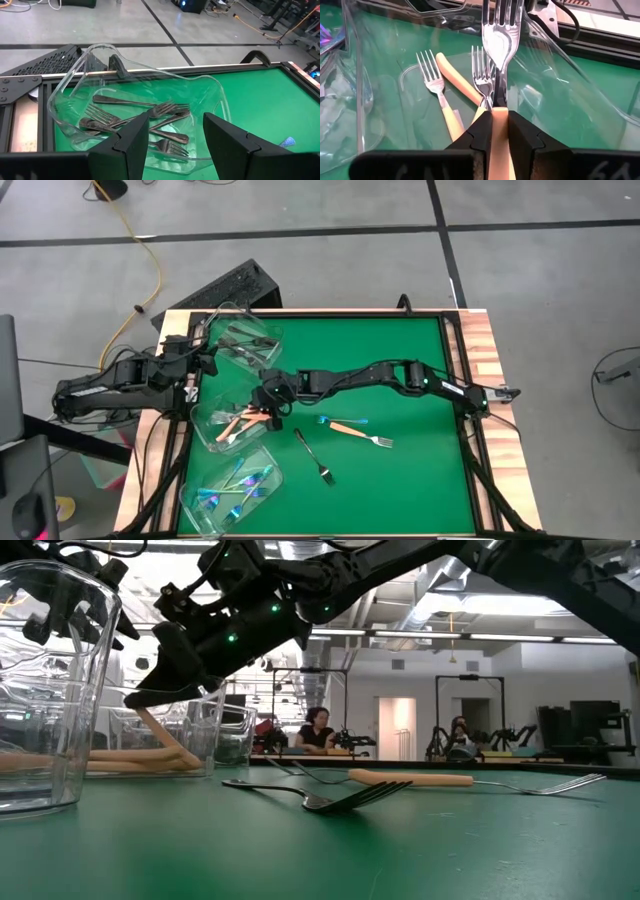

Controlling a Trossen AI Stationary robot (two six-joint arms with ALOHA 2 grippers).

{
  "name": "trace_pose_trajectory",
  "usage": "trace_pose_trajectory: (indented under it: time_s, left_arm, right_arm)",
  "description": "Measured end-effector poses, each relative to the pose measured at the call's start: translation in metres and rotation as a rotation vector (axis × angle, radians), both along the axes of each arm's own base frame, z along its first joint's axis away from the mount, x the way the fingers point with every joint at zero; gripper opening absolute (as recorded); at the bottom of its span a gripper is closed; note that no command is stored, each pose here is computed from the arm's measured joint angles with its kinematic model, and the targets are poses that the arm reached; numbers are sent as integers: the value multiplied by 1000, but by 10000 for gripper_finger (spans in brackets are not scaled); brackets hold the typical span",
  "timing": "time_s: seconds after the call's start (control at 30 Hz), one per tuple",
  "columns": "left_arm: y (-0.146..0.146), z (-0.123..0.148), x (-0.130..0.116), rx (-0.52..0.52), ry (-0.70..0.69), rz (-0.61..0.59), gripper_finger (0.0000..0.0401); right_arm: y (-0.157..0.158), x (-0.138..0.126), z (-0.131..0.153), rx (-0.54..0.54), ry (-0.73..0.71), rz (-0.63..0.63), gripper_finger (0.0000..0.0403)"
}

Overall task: Sort silverware by color (type)
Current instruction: Put the orange fork into the middle transparent bin

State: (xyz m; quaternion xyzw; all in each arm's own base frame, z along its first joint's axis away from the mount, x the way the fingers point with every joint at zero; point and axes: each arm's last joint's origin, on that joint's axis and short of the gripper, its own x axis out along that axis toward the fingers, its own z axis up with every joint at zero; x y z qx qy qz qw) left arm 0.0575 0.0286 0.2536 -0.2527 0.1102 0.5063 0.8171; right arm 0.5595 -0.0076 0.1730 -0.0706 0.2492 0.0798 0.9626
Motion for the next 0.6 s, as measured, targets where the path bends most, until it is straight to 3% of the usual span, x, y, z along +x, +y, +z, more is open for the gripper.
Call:
trace_pose_trajectory:
  time_s: [0.6]
  left_arm:
    - [0,0,0,0,0,0,172]
  right_arm:
    - [-1,1,1,-6,-11,-6,88]
